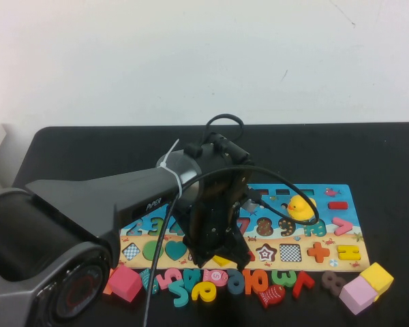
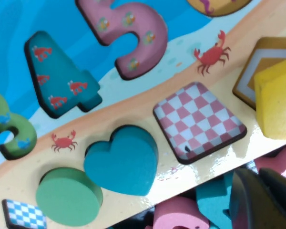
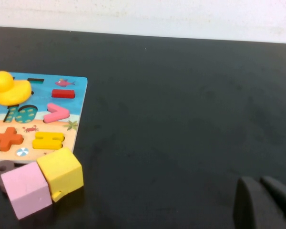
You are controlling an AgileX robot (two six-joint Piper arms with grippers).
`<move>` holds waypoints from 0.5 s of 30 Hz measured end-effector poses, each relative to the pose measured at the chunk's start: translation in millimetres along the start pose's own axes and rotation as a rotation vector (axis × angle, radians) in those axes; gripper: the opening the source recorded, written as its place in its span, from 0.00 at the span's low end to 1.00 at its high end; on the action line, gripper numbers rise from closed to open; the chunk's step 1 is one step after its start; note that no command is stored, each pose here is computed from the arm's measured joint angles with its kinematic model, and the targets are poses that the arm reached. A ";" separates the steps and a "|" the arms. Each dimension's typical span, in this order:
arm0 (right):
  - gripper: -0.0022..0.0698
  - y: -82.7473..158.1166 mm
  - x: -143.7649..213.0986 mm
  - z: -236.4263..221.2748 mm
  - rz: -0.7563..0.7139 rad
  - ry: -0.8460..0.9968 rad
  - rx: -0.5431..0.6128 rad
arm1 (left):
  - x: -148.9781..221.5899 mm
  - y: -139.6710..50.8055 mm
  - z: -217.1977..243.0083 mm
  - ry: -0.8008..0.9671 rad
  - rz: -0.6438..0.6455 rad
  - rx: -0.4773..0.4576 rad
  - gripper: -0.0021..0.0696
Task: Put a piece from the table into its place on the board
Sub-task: Place the "Pentagon" into the hole of the Pentagon
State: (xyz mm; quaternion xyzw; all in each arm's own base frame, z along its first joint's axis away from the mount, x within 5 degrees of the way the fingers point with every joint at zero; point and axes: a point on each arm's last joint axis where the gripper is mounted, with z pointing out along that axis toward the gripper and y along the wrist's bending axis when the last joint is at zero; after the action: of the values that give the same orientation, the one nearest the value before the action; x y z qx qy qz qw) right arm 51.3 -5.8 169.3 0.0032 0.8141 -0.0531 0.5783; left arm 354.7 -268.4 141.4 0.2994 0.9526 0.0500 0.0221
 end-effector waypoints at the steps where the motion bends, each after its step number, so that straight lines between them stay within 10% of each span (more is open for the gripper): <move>1: 0.06 -0.1 0.0 0.0 -0.002 0.000 0.001 | 0.0 0.1 0.0 0.000 0.001 -0.001 0.03; 15: 0.06 -0.1 0.0 0.0 -0.004 0.000 0.002 | -2.9 3.2 0.4 -0.030 -0.014 0.009 0.03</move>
State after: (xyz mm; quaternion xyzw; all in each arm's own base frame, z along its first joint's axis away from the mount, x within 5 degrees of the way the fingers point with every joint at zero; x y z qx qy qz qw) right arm 51.3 -5.9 169.3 0.0022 0.8141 -0.0547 0.5782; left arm 359.0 -267.4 141.4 0.2937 0.9544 0.0413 0.0353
